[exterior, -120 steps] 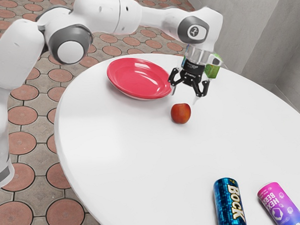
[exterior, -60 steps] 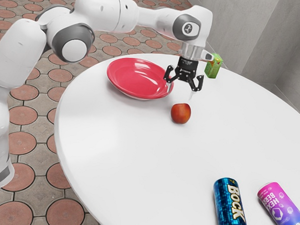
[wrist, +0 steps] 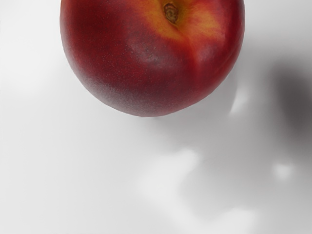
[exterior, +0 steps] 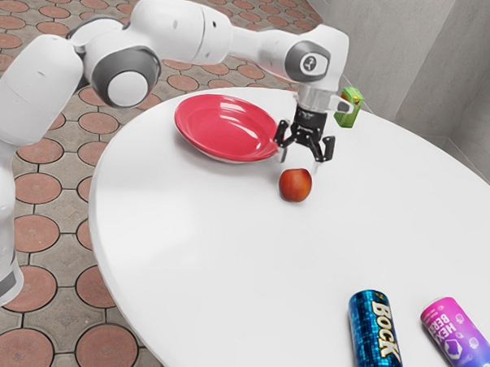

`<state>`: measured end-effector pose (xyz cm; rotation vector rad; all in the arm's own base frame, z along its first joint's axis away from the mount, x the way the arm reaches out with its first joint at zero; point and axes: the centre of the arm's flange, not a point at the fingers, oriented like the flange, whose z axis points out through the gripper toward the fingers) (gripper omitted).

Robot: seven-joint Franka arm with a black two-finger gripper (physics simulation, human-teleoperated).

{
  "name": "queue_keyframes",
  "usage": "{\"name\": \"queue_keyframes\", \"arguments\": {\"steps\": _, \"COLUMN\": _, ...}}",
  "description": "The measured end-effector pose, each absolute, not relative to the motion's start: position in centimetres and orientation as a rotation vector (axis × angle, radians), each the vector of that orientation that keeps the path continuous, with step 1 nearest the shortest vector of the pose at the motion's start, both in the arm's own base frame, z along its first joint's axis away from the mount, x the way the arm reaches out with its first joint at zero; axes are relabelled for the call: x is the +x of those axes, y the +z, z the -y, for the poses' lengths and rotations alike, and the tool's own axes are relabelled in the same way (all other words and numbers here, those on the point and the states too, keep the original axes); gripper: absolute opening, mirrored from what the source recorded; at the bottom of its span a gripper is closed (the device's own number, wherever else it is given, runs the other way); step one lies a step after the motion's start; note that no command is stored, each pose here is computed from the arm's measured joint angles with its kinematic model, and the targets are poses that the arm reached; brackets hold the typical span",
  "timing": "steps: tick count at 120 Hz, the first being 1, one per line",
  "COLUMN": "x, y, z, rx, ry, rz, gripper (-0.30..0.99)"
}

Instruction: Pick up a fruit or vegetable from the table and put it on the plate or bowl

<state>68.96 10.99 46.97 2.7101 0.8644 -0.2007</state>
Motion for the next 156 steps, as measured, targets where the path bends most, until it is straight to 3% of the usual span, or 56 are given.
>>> {"name": "queue_keyframes", "arguments": {"steps": 116, "x": 70.7, "y": 40.4, "z": -10.3, "rx": 2.677, "ry": -0.207, "rz": -0.664, "gripper": 0.69}}
{"name": "queue_keyframes", "arguments": {"steps": 131, "x": 70.8, "y": 40.1, "z": -10.3, "rx": 2.673, "ry": -0.198, "rz": -0.661, "gripper": 0.78}}
{"name": "queue_keyframes", "arguments": {"steps": 146, "x": 70.8, "y": 41.0, "z": -10.2, "rx": 2.676, "ry": -0.175, "rz": -0.663, "gripper": 0.56}}
{"name": "queue_keyframes", "arguments": {"steps": 156, "x": 70.8, "y": 41.4, "z": -10.1, "rx": 2.68, "ry": -0.167, "rz": -0.666, "gripper": 0.49}}
